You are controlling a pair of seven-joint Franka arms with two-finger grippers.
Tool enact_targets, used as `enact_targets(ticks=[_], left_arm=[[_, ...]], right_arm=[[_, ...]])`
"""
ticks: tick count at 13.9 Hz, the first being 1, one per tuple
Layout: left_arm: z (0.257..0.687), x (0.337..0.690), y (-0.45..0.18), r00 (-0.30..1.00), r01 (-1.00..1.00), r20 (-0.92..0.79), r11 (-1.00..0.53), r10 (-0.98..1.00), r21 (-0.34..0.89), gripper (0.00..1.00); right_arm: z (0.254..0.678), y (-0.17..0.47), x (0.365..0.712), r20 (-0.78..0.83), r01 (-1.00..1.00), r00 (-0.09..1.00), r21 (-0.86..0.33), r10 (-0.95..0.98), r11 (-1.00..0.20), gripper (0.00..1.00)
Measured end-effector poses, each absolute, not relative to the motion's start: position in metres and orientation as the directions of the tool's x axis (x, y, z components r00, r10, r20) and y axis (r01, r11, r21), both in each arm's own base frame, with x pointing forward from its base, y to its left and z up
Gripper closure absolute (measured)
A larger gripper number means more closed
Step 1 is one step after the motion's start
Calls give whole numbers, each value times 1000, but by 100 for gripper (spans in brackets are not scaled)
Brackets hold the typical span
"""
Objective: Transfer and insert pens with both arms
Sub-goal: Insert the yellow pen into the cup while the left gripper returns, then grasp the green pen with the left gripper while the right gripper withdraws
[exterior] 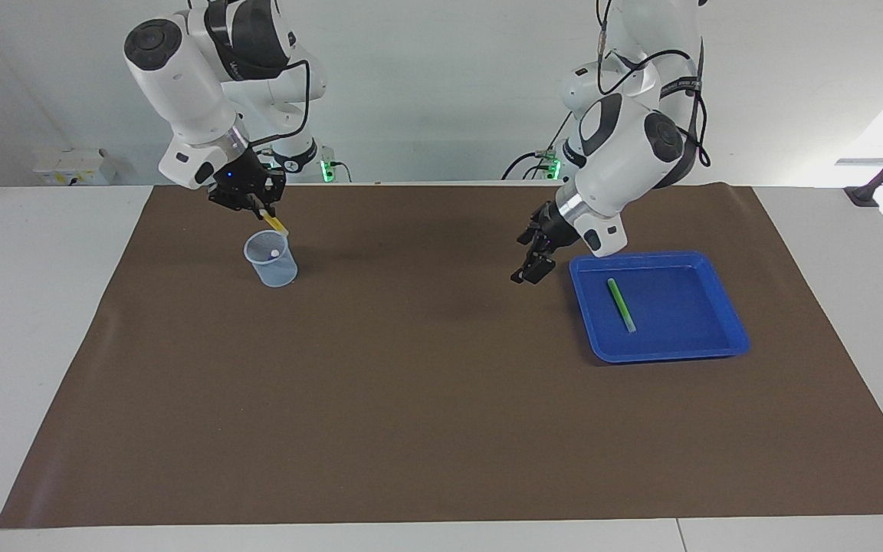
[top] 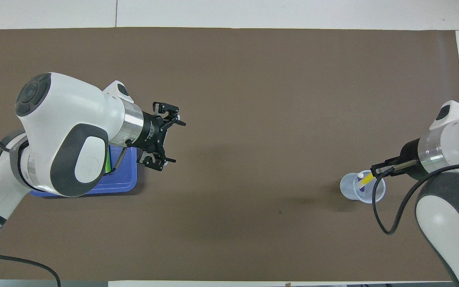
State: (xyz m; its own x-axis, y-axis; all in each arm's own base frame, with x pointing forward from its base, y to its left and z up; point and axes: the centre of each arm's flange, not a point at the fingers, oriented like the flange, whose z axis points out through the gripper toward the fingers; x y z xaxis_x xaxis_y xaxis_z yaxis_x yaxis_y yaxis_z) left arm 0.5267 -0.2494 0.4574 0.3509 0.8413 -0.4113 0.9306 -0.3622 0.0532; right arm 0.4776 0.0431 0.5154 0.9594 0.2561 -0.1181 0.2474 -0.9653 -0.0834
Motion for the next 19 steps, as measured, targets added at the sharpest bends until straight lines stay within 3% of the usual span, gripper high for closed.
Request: enact_targets(ticks=[7, 11, 15, 18, 19], left_arm=[[452, 564, -131, 614, 788, -291, -589, 734, 180, 0], [437, 567, -97, 861, 507, -142, -847, 489, 159, 0], [398, 568, -80, 999, 21, -45, -998, 18, 54, 0], [355, 565, -62, 987, -156, -38, -988, -157, 11, 0], [344, 564, -61, 981, -186, -49, -983, -186, -1, 0]], right_arm=[[462, 17, 474, -133, 298, 942, -87, 307, -951, 81], [450, 17, 470, -143, 297, 941, -90, 307, -951, 81], [464, 22, 475, -113, 303, 943, -90, 312, -949, 36], [487, 41, 483, -25, 243, 966, -247, 257, -938, 2], [495, 47, 486, -6, 203, 977, -307, 215, -930, 0]])
